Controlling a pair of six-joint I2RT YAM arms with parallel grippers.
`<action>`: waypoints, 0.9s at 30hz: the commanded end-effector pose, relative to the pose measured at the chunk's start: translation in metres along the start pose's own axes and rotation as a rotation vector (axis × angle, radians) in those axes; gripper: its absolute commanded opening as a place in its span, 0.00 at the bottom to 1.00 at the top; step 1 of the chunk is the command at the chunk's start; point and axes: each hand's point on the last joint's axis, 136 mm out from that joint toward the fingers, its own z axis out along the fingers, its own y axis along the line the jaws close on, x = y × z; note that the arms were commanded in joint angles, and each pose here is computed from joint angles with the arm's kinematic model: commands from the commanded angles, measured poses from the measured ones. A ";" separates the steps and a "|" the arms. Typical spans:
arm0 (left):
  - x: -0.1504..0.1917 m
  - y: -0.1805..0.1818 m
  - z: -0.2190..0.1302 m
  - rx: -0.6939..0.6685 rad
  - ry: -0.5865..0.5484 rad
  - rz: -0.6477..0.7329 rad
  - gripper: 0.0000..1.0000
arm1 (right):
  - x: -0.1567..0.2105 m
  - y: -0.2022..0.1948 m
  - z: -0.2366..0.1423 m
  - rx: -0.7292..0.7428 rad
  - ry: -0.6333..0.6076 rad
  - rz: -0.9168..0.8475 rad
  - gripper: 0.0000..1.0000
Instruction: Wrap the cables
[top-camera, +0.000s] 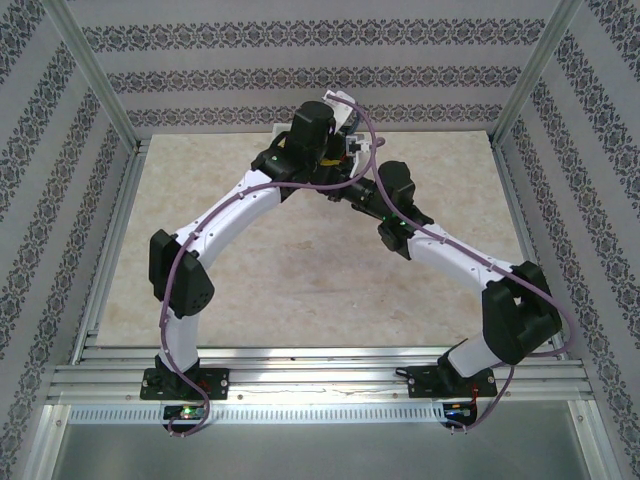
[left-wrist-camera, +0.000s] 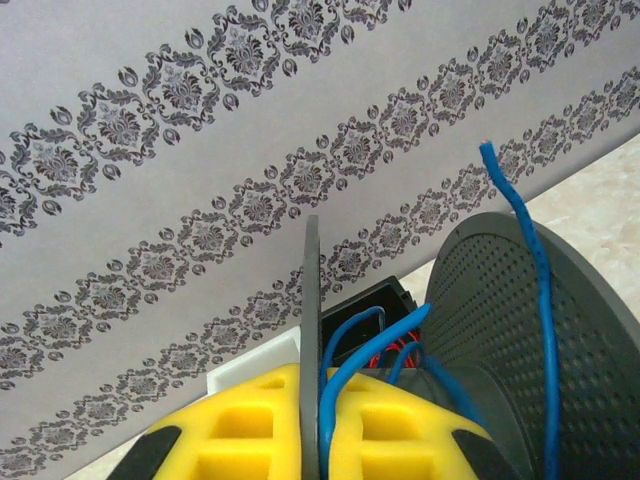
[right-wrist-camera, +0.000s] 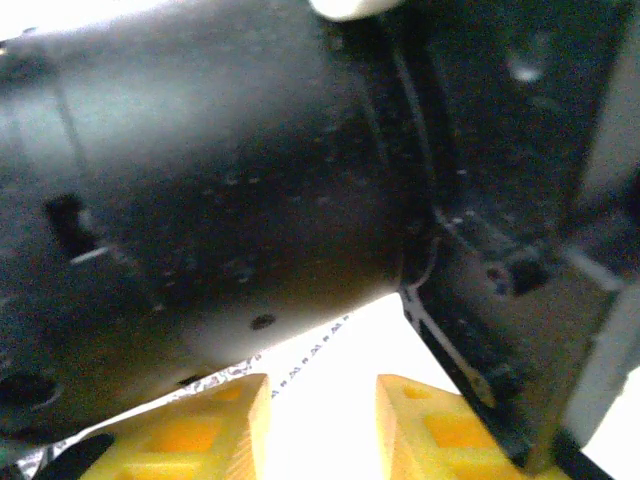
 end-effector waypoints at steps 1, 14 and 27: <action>0.025 -0.015 -0.002 0.088 0.080 0.018 0.00 | -0.078 0.059 -0.035 -0.143 -0.235 -0.220 0.39; 0.021 0.013 -0.034 0.496 0.082 -0.160 0.00 | -0.093 -0.019 -0.168 0.225 -0.205 -0.288 0.81; -0.016 -0.016 -0.109 1.021 -0.066 -0.232 0.00 | -0.057 -0.051 -0.149 -0.023 0.043 -0.266 0.91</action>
